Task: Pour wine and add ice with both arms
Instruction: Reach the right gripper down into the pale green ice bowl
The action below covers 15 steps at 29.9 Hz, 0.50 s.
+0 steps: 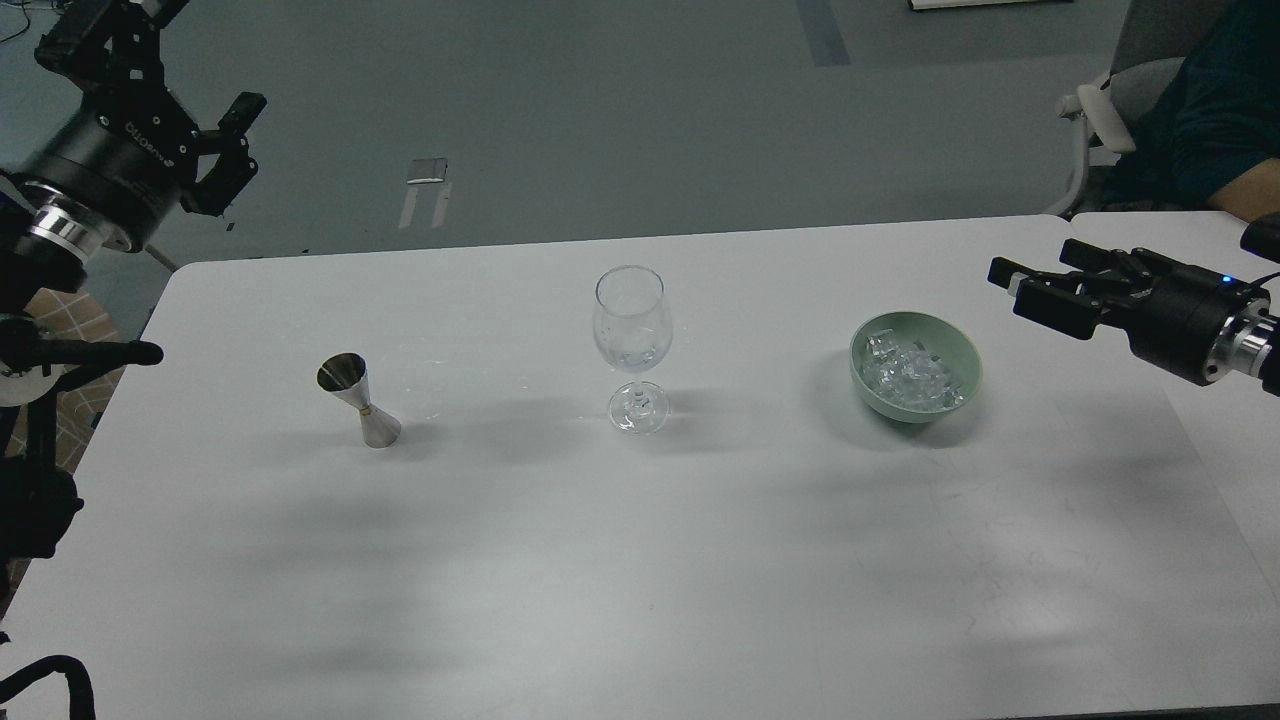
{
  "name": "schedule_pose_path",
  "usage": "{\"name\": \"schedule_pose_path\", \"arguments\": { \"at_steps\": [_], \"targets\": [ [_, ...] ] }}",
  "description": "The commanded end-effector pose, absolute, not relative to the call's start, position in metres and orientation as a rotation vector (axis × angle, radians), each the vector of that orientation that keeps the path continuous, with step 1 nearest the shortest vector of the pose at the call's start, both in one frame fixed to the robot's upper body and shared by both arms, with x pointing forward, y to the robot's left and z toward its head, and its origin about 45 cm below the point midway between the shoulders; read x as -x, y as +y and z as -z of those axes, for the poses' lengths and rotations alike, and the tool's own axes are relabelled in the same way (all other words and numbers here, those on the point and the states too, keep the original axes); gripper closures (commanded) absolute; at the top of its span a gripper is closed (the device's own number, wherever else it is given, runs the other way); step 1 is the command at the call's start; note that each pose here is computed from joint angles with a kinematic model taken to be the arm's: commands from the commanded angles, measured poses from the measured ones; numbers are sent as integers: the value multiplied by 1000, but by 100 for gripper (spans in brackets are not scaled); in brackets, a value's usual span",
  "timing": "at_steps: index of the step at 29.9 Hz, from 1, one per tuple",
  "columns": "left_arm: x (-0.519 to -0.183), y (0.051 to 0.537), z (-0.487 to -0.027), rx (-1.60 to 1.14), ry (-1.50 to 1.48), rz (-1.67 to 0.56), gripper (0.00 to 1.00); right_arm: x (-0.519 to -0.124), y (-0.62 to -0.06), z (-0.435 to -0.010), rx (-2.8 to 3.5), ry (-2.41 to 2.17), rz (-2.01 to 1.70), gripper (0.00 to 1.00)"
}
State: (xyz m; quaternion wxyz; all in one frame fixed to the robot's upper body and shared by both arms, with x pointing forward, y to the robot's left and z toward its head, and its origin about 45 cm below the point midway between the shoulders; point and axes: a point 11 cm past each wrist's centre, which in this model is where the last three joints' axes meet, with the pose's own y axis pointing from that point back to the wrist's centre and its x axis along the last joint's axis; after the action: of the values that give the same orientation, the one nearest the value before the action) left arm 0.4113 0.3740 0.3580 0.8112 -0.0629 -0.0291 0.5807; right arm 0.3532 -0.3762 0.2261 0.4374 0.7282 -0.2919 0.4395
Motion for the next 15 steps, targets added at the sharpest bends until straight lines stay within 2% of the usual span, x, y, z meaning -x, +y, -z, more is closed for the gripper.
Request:
{"name": "schedule_pose_path", "arguments": {
  "at_steps": [1,7,10,13,14,15],
  "targets": [
    [-412,367,-354,151,-47,-1230,3,-348,-377,-202,-1781,-646,-1078,1],
    [-412,364,-352,155,-41,-1225,3,-351,-366,-184,-1791,-625,-1073,4],
    [-412,364,-352,157,-40,-1225,3,-353,-358,-178,-1805,-622,-1074,9],
    [-412,364,-352,156,-40,-1224,3,-354,-350,-171,-1820,-605,-1063,30],
    [-412,364,-352,156,-40,-1224,3,-355,-348,-170,-1819,-587,-1067,36],
    [-412,364,-352,156,-40,-1224,3,-355,-348,-168,-1819,-575,-1067,37]
  ]
}}
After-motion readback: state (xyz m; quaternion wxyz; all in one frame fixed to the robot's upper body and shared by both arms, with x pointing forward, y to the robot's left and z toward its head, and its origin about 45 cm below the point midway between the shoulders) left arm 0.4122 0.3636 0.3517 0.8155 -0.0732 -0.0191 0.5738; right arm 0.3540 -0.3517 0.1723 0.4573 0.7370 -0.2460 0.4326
